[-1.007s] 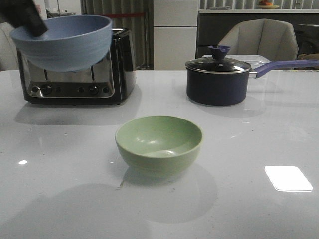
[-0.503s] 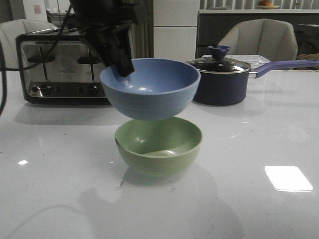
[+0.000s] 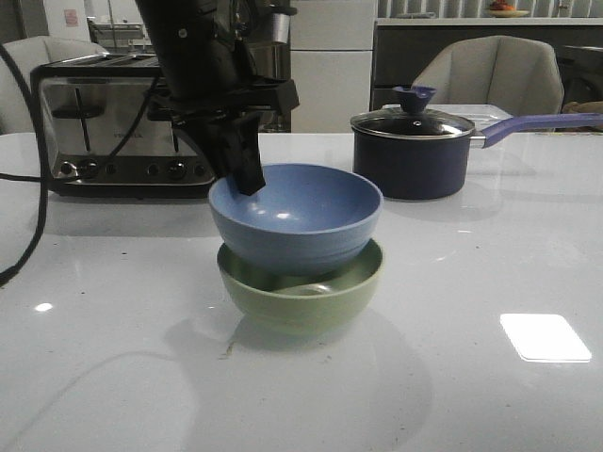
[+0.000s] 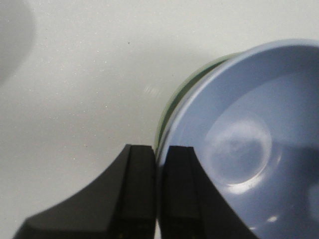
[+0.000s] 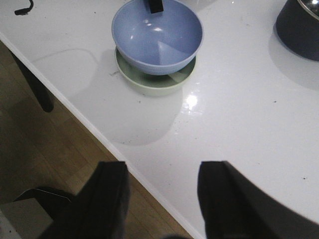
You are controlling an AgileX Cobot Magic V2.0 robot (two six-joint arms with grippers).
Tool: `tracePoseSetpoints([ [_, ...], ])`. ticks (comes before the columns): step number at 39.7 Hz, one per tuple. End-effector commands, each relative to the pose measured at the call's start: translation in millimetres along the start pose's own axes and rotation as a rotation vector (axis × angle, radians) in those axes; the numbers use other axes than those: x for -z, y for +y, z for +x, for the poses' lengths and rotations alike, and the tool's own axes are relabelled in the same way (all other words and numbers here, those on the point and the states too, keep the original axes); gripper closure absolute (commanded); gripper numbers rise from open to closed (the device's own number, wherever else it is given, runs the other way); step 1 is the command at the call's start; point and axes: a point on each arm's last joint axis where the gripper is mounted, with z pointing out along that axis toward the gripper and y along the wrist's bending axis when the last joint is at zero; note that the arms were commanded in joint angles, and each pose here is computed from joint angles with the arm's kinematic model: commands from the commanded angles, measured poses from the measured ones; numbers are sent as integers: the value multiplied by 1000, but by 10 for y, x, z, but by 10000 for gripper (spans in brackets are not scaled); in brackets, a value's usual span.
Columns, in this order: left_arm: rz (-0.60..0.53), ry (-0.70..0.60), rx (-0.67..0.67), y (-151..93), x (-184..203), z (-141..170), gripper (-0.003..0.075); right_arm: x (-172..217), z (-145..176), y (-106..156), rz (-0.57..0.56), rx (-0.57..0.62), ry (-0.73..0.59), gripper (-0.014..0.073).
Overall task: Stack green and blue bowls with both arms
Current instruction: 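Lower the blue bowl into the green bowl and open the left gripper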
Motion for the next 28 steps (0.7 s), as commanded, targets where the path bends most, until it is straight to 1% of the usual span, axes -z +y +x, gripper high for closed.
tracePoseSetpoints([
  [1, 5, -110, -2, -87, 308, -76, 619, 57, -120, -13, 16, 5, -90, 159],
  [10, 21, -104, 3, -104, 286, -77, 619, 57, -120, -13, 16, 5, -90, 159],
  [18, 34, -59, 9, -92, 140, -72, 614, 57, -120, -13, 16, 5, -90, 159],
  [20, 36, -63, 7, -110, 138, -77, 584, 57, -120, -13, 16, 5, -90, 159],
  [22, 37, -65, 4, -120, 136, -81, 524, 57, -120, -13, 16, 5, -90, 159],
  [26, 62, -71, 12, -152, 136, -88, 358, 57, -120, -13, 16, 5, -90, 159],
  [28, 63, -74, 12, -153, 136, -91, 302, 57, -120, -13, 16, 5, -90, 159],
])
